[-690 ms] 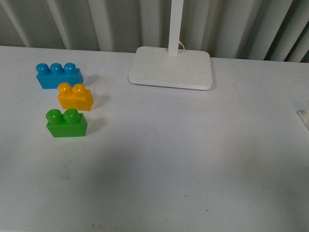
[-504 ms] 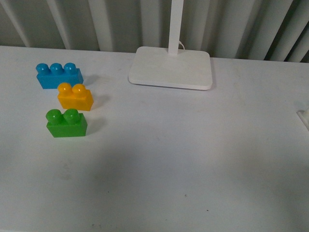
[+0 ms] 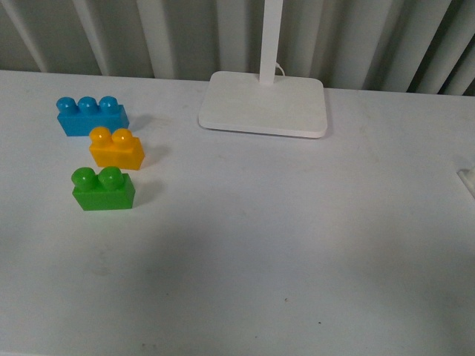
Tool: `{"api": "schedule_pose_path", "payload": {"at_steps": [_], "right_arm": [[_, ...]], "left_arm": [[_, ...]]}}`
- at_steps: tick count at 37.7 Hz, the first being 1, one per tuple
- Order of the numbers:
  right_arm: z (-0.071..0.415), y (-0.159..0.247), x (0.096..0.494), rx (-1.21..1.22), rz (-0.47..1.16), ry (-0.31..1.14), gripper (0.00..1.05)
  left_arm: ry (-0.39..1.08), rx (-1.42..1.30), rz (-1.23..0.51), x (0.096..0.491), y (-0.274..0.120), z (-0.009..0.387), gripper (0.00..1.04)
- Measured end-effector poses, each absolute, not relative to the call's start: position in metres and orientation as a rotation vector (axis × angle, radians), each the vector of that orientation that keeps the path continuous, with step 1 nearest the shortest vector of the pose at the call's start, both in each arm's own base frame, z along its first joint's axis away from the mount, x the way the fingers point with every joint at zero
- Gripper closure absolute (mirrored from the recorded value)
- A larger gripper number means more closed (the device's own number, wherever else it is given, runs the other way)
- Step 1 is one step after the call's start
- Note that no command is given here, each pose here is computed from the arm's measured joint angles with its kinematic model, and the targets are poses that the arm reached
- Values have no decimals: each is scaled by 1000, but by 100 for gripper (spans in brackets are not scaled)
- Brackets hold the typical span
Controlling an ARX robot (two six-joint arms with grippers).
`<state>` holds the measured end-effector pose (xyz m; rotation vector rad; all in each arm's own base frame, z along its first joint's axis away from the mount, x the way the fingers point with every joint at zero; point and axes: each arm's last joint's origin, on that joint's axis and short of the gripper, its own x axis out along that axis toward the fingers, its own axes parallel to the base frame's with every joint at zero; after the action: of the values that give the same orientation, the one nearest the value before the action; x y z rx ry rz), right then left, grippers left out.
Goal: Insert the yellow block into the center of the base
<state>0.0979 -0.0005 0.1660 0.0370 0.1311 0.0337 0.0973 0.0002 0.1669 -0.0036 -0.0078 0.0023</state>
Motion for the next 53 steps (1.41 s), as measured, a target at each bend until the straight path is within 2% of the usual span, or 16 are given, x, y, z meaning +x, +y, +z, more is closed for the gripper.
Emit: {"api": "schedule_pose_path", "payload": {"at_steps": [1,2,4,10,13,17,20,23,33,40,53], "right_arm": [[166,-2,99,46,33,197,9],[169,-4,102,70,36,327,9],[172,-11,114,102,15,420,9],[180,-41,159,93,-77,422,9],[178,-65,198,53,-115,419,9],[148,-96,253,29,-134,545,9],[117,-104,276,23,-111,657,9],[99,-108,292,-3,-105,706,9],[81,-113,317,-3,-122,808,9],[68,-113,314,12,-136,913,9],[58,-117,311,18,-175,964,9]], "left_arm": [[-7,-4,2,97,0,167,6],[-7,-4,1,97,0,167,6],[-8,-4,0,97,0,167,6],[-8,-4,2,97,0,167,6],[-7,-4,2,97,0,167,6],[-7,-4,2,97,0,167,6],[-8,-4,2,97,0,167,6],[-8,-4,2,97,0,167,6],[-7,-4,2,97,0,167,6],[-7,-4,2,97,0,167,6],[-8,-4,2,97,0,167,6]]}}
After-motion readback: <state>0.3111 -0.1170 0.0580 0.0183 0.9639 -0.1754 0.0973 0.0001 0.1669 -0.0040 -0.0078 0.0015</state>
